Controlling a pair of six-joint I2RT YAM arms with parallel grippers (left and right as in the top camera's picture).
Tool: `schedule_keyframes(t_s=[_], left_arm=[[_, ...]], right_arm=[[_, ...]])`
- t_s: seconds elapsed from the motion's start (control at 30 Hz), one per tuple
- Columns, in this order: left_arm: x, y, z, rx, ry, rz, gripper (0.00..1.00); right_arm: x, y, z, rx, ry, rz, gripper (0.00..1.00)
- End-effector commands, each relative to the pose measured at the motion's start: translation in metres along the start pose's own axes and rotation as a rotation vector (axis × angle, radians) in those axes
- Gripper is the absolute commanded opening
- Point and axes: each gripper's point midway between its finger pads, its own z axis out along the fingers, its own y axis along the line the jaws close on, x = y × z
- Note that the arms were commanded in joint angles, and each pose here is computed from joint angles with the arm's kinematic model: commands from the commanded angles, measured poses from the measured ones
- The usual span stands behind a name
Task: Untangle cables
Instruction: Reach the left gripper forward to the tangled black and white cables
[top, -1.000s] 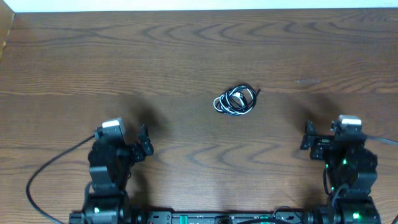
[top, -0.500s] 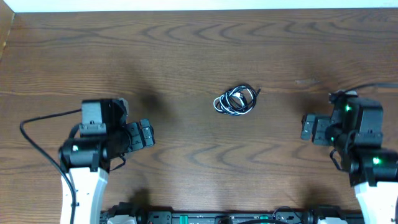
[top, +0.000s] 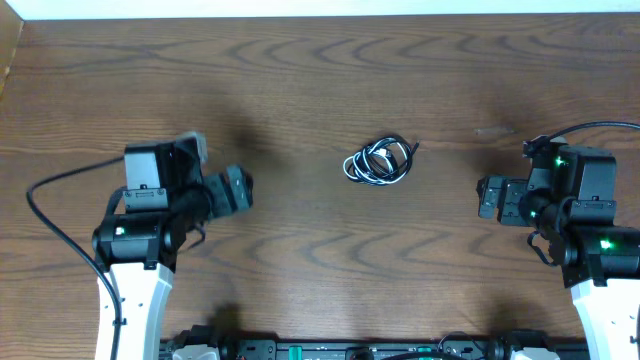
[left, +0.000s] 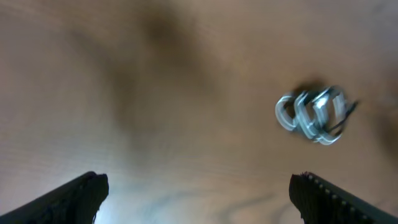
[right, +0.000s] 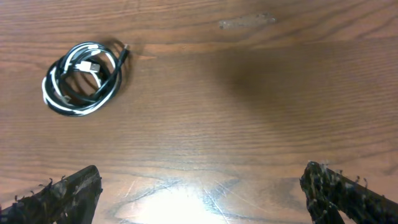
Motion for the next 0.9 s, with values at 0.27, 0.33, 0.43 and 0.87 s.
schedule_keyframes(t_s=[0.27, 0.33, 0.43, 0.87], left_arm=[[-0.046, -0.058, 0.032, 0.084, -0.004, 0.047, 0.98], [-0.050, -0.069, 0.044, 0.061, 0.025, 0.078, 0.98], [-0.054, -0.080, 0.063, 0.016, 0.065, 0.116, 0.98], [-0.008, -0.127, 0.169, 0.033, 0.214, 0.214, 0.95]], right_arm=[[-0.008, 0.007, -0.005, -0.030, -0.024, 0.003, 0.99], [-0.008, 0.007, -0.005, -0.030, -0.024, 0.003, 0.99], [-0.008, 0.007, -0.005, -0.030, -0.024, 0.003, 0.99], [-0.008, 0.007, -0.005, -0.030, -0.025, 0.003, 0.99]])
